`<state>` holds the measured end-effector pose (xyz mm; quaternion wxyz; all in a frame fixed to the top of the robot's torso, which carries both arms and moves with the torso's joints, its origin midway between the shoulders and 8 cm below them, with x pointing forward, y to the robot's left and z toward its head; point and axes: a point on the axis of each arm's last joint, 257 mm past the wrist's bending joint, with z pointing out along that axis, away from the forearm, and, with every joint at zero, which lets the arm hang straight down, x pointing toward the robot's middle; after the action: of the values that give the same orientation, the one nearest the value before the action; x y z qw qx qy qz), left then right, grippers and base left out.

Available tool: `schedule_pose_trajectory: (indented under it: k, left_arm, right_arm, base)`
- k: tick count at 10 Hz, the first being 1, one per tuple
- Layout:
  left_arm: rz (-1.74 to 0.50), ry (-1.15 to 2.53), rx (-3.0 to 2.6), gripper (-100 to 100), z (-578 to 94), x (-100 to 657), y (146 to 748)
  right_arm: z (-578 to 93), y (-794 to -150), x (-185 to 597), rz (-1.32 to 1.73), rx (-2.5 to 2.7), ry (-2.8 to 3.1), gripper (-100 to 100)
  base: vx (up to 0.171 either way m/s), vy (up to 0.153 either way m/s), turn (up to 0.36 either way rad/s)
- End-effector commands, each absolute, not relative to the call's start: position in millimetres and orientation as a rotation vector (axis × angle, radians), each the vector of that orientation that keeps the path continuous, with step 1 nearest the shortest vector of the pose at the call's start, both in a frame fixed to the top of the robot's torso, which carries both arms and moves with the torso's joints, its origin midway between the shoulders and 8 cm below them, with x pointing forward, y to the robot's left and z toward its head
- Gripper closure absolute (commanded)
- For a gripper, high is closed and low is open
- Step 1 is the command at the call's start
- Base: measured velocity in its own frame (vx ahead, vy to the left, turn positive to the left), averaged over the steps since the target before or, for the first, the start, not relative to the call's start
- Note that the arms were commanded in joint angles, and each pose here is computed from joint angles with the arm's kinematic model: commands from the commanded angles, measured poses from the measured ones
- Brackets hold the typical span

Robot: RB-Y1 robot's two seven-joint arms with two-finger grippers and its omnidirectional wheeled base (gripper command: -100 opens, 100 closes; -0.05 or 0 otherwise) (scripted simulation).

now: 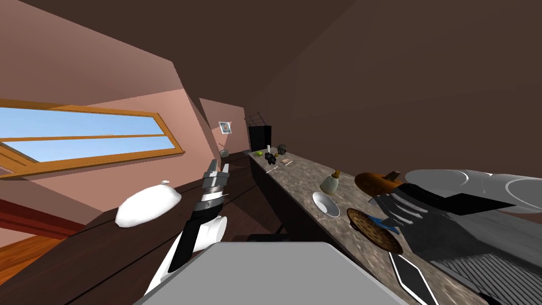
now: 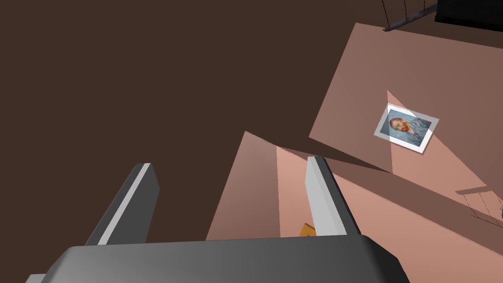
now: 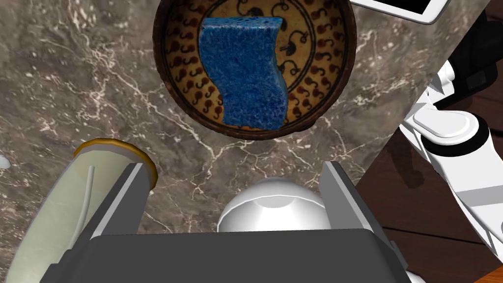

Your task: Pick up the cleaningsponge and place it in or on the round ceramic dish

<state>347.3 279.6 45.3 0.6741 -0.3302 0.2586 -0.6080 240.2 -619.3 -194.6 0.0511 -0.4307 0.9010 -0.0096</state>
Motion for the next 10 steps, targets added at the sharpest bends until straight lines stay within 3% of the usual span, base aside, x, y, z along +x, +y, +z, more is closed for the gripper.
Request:
schedule_pose_trajectory:
  k: [1, 4, 5, 10]
  left_arm:
    - [-1.368, 0.582, -0.743, 0, 45, 347, 280]
    - [-1.368, 0.582, -0.743, 0, 45, 347, 280]
    - [-1.368, 0.582, -0.743, 0, 45, 347, 280]
    - [-1.368, 0.582, -0.743, 0, 45, 347, 280]
  right_arm:
    - [-184, -612, 251, -0.024, -1.326, 2.734, -100]
    - [-172, -605, 261, -0.025, -1.342, 2.723, -100]
    - [-172, -605, 261, -0.024, -1.342, 2.724, 0]
    - [-172, -605, 261, -0.024, -1.341, 2.724, 0]
  base:
    - [-0.048, -0.029, -0.087]
    - [-0.037, -0.023, -0.062]
    - [0.0, 0.0, 0.0]
    - [0.0, 0.0, 0.0]
